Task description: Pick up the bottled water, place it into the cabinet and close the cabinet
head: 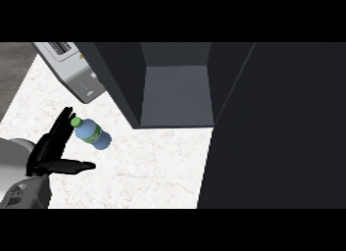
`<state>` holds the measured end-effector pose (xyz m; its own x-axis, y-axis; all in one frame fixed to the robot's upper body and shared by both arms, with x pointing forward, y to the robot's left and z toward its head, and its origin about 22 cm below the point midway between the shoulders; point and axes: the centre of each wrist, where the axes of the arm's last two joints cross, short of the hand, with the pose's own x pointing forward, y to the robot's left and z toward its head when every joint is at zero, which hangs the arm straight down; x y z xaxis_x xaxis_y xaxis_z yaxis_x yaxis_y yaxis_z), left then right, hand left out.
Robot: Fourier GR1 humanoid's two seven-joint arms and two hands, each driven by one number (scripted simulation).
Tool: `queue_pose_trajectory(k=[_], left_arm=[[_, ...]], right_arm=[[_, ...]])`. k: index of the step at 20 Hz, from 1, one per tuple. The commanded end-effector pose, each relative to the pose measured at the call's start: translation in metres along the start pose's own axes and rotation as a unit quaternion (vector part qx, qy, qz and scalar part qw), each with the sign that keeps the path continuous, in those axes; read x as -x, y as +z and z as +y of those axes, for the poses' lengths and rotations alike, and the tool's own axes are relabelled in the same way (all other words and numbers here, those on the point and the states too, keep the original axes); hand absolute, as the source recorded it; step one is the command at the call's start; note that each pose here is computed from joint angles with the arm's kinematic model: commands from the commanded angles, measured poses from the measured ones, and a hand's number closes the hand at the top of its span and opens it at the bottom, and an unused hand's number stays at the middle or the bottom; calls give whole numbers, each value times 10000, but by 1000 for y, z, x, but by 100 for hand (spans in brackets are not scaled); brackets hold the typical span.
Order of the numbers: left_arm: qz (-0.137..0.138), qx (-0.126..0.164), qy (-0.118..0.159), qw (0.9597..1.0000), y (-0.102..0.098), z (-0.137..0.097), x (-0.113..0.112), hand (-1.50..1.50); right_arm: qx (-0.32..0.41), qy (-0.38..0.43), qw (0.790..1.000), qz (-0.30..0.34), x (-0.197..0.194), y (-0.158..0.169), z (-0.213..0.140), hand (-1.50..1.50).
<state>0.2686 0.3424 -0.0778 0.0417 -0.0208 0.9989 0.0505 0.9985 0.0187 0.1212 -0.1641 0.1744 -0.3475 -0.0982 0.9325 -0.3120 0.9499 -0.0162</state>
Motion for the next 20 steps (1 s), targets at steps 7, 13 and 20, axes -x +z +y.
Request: queue_pose_trajectory(k=[7,13,20], left_arm=[[-254,-38,162,9995,-4,0,36,-150],[-388,-262,306,9984,-26,-9,33,-150],[-710,-423,484,9954,-27,-33,46,-150]], right_arm=[[158,317,9990,-288,-24,12,-1,-150],[188,353,9987,-328,-17,2,5,-150],[86,344,9990,-283,-16,10,-4,-150]])
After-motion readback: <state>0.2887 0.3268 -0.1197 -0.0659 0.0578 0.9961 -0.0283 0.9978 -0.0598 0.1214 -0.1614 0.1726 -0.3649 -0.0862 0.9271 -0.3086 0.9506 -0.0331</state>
